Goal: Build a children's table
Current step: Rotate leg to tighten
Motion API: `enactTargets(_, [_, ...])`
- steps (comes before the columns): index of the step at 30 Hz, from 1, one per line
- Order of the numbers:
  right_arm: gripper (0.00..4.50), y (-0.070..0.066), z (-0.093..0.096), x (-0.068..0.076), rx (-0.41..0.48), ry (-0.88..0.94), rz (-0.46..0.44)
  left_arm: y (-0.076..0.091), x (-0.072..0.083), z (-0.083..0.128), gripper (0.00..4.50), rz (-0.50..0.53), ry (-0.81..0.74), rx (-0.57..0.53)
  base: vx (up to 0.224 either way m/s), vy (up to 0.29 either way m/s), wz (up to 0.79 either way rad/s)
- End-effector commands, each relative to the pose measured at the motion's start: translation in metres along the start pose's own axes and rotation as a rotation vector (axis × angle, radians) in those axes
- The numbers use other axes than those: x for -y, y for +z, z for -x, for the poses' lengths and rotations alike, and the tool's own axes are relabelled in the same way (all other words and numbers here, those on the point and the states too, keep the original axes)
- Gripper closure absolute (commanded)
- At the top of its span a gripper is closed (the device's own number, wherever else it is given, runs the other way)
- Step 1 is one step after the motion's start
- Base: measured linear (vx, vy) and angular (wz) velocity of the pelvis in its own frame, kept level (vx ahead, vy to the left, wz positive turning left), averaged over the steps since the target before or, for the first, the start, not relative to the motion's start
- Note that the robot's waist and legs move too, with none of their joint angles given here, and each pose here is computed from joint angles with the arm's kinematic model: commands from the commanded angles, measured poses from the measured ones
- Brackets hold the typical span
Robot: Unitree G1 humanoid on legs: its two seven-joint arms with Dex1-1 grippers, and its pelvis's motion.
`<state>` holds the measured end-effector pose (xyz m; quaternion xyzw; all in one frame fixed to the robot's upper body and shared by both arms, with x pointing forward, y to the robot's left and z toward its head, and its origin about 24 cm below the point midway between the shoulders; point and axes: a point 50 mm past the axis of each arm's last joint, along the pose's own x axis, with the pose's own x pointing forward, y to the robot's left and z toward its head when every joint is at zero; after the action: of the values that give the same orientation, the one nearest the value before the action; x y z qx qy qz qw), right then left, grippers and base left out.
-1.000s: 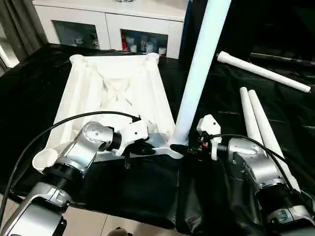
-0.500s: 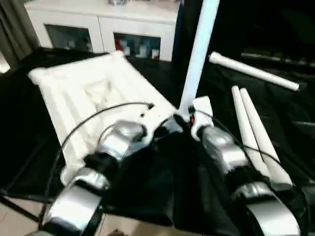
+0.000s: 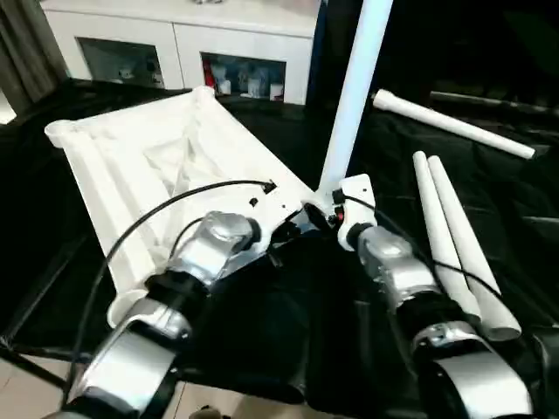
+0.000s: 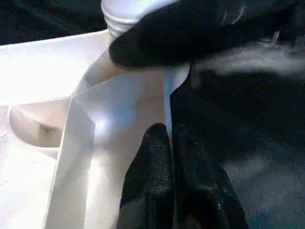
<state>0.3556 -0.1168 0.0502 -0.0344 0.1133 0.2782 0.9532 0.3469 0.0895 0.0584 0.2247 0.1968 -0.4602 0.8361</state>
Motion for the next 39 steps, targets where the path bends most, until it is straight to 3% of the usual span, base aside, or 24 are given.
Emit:
enactTargets(1, [0.27, 0.002, 0.01, 0.001, -0.011, 0.119, 0.049, -0.011, 0.003, 0.005, 4.5, -0.024, -0.054, -0.026, 0.0, 0.0, 0.0])
enactTargets(5, [0.27, 0.002, 0.028, 0.004, -0.043, 0.252, 0.104, -0.016, 0.002, 0.016, 4.5, -0.059, -0.121, -0.015, 0.0, 0.0, 0.0])
enactTargets(7, [0.27, 0.007, 0.044, 0.007, -0.035, 0.342, 0.094, -0.015, 0.007, 0.029, 4.5, -0.111, -0.238, 0.028, 0.0, 0.0, 0.0])
enactTargets(12, [0.27, 0.007, 0.053, 0.007, -0.065, 0.418, 0.117, -0.017, 0.008, 0.04, 4.5, -0.134, -0.306, 0.022, 0.0, 0.0, 0.0])
enactTargets(21, [0.27, 0.004, 0.052, -0.004, -0.11, 0.526, 0.15, -0.02, 0.011, 0.041, 4.5, -0.125, -0.327, 0.018, 0.0, 0.0, 0.0])
enactTargets(31, [0.27, 0.0, 0.045, -0.004, -0.133, 0.494, 0.171, -0.019, 0.013, 0.041, 4.5, -0.128, -0.337, 0.018, 0.0, 0.0, 0.0])
enactTargets(39, [0.88, 0.002, 0.044, -0.005, -0.098, 0.504, 0.132, -0.021, 0.014, 0.04, 4.5, -0.119, -0.348, 0.009, 0.0, 0.0, 0.0])
